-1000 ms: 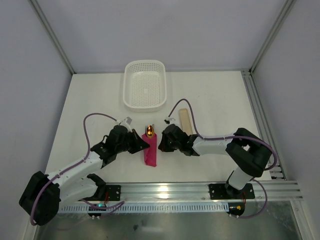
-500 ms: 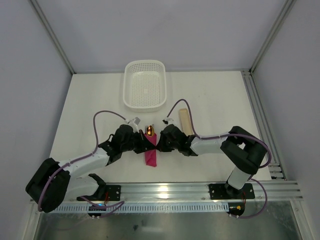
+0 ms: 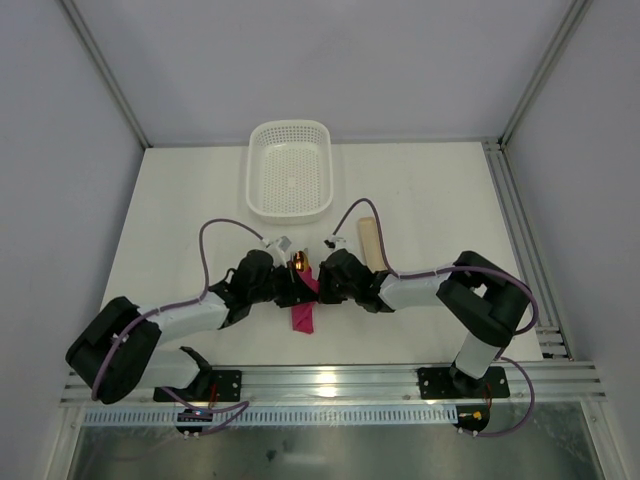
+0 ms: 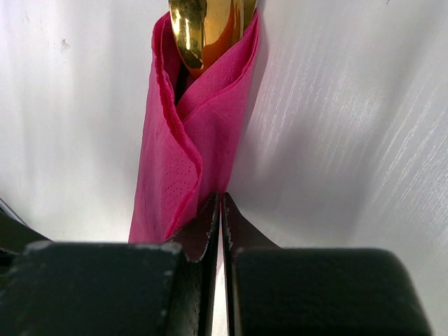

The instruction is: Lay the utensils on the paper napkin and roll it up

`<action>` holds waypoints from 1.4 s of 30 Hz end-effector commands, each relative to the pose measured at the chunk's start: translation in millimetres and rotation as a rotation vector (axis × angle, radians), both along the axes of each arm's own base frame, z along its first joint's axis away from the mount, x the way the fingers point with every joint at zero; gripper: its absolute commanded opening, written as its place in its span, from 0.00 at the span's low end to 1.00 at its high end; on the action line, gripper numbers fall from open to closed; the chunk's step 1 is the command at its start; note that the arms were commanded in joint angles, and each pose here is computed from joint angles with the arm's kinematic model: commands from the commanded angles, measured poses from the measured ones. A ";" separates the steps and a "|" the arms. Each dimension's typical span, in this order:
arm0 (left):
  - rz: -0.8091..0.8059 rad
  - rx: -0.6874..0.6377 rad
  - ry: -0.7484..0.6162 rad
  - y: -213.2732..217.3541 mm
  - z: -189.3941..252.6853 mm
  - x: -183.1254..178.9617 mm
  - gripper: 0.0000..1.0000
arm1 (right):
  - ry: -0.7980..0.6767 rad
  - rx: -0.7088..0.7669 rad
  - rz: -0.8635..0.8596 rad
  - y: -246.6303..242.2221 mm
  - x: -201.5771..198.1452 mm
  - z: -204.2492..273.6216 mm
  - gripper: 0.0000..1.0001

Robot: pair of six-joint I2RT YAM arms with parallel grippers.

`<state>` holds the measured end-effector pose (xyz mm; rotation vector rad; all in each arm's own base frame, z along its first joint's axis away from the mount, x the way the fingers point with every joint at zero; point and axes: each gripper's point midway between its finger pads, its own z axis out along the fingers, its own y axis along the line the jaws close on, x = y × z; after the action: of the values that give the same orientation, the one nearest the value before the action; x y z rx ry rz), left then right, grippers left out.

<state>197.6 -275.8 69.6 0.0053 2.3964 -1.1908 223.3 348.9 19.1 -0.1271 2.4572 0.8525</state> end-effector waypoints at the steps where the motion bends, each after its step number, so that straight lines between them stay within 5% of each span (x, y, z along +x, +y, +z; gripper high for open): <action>1: -0.048 -0.017 -0.039 -6.6 -0.3 -3.8 0.00 | -0.025 0.040 -0.007 8.1 3.6 6.3 0.04; 15: -0.071 0.031 -0.013 -6.3 -26.9 -11.3 0.00 | -0.018 -0.022 -0.087 -20.5 14.0 3.6 0.08; 31: -0.095 0.068 0.008 -6.9 -41.8 -18.7 0.01 | -0.043 0.016 -0.047 -50.4 31.9 43.9 0.41; 42: -0.099 0.081 0.011 -9.6 -43.3 -19.5 0.23 | 0.033 0.110 0.132 -20.7 5.8 42.9 0.49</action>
<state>178.2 -281.9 24.0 0.1028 2.4870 -1.1406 229.5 310.5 47.6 -0.1570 2.4935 0.9570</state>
